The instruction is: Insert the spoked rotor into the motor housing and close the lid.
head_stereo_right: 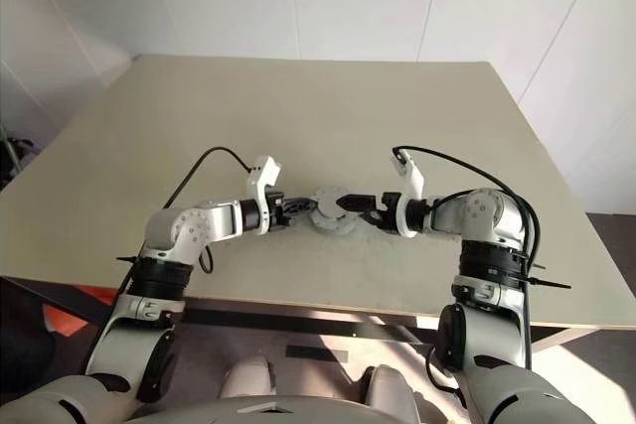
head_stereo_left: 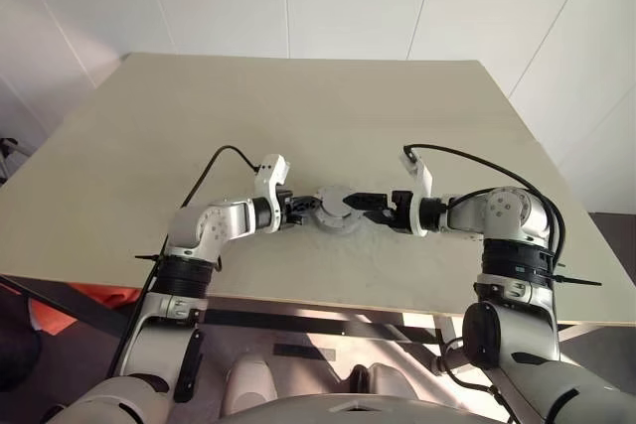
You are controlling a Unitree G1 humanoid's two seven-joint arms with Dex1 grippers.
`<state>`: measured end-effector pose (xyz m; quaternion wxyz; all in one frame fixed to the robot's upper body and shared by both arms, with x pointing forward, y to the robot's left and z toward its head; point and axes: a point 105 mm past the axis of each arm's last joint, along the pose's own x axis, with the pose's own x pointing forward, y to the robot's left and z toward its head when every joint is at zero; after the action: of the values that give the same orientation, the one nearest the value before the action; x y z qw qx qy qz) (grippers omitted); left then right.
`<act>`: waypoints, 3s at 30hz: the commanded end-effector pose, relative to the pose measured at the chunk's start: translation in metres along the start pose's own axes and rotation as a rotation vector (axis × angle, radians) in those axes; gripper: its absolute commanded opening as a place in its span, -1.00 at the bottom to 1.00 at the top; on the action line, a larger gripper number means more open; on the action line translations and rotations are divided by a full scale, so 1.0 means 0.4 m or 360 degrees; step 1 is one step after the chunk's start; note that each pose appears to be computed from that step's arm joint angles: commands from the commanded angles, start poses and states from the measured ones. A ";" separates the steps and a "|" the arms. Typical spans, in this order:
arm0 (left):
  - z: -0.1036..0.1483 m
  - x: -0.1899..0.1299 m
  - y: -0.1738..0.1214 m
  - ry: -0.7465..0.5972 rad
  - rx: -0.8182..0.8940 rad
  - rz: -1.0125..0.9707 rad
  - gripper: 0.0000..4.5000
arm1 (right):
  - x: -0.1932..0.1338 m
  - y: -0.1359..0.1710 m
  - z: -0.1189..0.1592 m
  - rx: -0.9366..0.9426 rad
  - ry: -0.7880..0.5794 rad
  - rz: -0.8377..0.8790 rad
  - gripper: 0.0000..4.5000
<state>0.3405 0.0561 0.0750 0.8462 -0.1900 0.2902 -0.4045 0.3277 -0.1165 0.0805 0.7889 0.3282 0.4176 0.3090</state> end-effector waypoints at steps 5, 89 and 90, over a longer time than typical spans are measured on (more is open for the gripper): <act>0.010 0.000 0.004 -0.0005 0.0033 0.0033 -1.00 | 0.063 0.099 0.027 -0.0008 -0.0062 0.0228 0.99; -0.031 -0.246 0.016 -0.0060 -0.0298 -0.0184 -1.00 | 0.017 0.116 -0.084 -0.2036 -0.0032 0.0450 0.99; -0.031 -0.246 0.016 -0.0060 -0.0298 -0.0182 -1.00 | 0.019 0.115 -0.086 -0.2045 -0.0027 0.0456 0.99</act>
<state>0.2822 0.1359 0.0869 0.7982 -0.3008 0.3157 -0.4157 0.2904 -0.0791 0.0876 0.7882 -0.1370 0.1258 0.5866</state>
